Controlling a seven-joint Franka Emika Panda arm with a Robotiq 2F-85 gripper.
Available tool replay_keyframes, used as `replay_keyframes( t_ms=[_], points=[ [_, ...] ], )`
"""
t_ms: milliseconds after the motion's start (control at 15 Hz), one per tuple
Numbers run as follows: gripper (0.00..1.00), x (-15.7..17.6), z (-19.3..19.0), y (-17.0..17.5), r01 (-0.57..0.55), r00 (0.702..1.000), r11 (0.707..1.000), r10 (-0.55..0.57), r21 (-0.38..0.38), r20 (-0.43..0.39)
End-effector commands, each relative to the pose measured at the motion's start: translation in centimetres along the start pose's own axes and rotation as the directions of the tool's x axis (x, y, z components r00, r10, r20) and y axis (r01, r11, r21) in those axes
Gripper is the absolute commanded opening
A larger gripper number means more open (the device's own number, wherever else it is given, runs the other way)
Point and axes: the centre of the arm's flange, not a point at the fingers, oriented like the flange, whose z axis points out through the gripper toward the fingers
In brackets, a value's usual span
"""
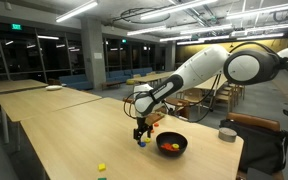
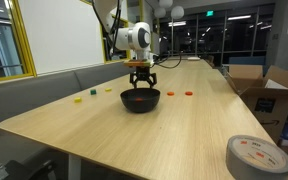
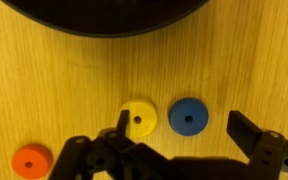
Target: Pick up the yellow, blue and orange objects from the table and put them in the bowl
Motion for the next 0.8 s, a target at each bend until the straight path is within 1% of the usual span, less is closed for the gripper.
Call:
replay_keyframes(
  t_ms=[0, 200, 333, 467, 600, 733],
  points=[
    [1.00, 0.3, -0.6, -0.9, 0.140, 0.990, 0.990, -0.140, -0.031, -0.004],
    [1.00, -0.6, -0.8, -1.0, 0.239, 0.971, 0.969, -0.240, -0.062, -0.006],
    [1.00, -0.9, -0.8, -1.0, 0.319, 0.947, 0.945, -0.320, -0.073, -0.003],
    [1.00, -1.2, -0.5, -0.9, 0.414, 0.910, 0.907, -0.415, -0.079, 0.003],
    [1.00, -1.5, -0.3, -1.0, 0.512, 0.858, 0.855, -0.513, -0.083, 0.006],
    [1.00, -1.6, -0.1, -1.3, 0.599, 0.800, 0.796, -0.601, -0.090, 0.010]
  ],
)
